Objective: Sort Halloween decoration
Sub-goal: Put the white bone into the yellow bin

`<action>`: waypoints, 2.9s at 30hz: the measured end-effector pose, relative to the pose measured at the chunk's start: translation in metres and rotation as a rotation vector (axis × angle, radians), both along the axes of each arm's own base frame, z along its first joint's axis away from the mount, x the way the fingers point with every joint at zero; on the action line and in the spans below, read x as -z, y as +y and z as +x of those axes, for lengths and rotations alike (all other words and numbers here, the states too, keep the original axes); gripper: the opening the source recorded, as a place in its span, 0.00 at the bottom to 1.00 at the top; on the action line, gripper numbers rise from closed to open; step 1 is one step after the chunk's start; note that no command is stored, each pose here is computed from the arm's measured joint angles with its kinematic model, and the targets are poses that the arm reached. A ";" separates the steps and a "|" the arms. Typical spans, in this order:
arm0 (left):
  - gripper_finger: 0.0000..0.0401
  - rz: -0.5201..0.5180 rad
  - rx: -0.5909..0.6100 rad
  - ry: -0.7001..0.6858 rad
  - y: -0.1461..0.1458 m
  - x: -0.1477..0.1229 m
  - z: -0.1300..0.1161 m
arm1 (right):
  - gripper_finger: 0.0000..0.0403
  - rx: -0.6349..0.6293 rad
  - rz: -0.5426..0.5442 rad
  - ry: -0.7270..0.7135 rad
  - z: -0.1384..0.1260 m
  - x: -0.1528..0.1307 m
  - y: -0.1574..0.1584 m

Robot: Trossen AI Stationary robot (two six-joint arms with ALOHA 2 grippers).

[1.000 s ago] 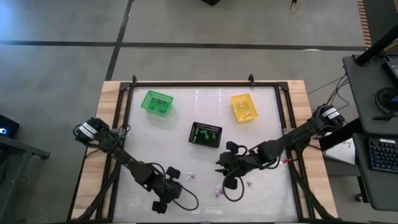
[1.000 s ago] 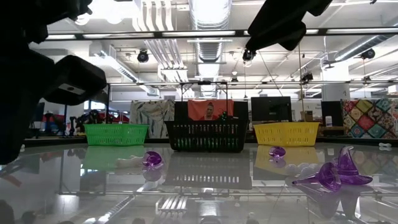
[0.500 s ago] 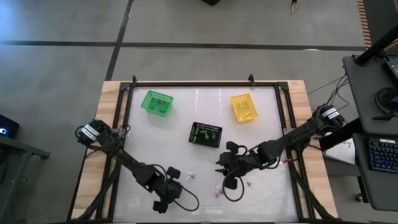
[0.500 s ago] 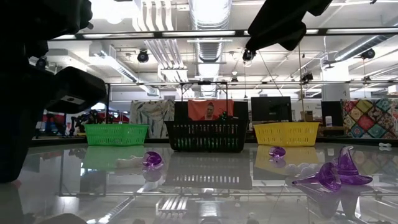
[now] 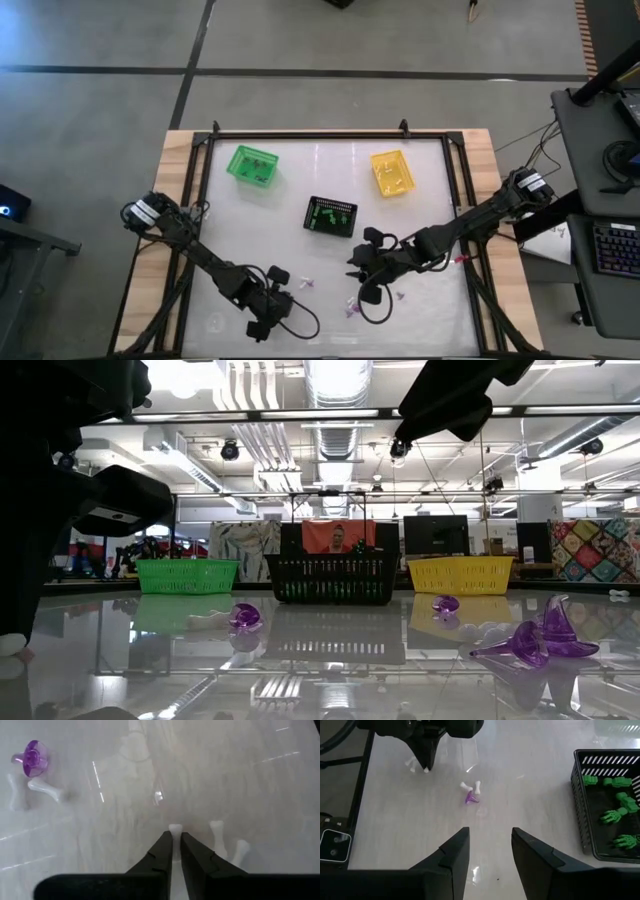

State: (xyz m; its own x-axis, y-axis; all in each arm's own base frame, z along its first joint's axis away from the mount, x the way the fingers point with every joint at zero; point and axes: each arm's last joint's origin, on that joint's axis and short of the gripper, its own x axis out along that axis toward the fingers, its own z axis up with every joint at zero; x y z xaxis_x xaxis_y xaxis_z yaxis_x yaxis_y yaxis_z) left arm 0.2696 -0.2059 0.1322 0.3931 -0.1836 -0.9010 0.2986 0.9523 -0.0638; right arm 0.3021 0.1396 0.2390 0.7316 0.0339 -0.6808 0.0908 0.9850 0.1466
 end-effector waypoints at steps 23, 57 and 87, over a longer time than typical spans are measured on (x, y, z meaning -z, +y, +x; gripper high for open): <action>0.00 0.042 -0.059 -0.236 0.017 -0.067 -0.012 | 0.34 -0.019 -0.014 -0.001 -0.001 0.000 0.002; 0.00 0.113 -0.057 -1.120 0.019 -0.123 0.048 | 0.34 -0.233 -0.199 -0.683 -0.018 0.009 0.032; 0.00 0.160 -0.159 -1.175 0.124 -0.160 0.103 | 0.34 -0.032 -0.252 -0.414 -0.070 -0.035 -0.002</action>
State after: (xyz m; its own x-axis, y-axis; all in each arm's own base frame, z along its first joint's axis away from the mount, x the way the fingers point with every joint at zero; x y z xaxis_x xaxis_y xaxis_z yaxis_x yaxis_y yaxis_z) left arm 0.3725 -0.0820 0.2920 0.9996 0.0233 0.0169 -0.0272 0.9560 0.2920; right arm 0.2323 0.1378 0.2739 0.9442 -0.0677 -0.3224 0.0442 0.9959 -0.0795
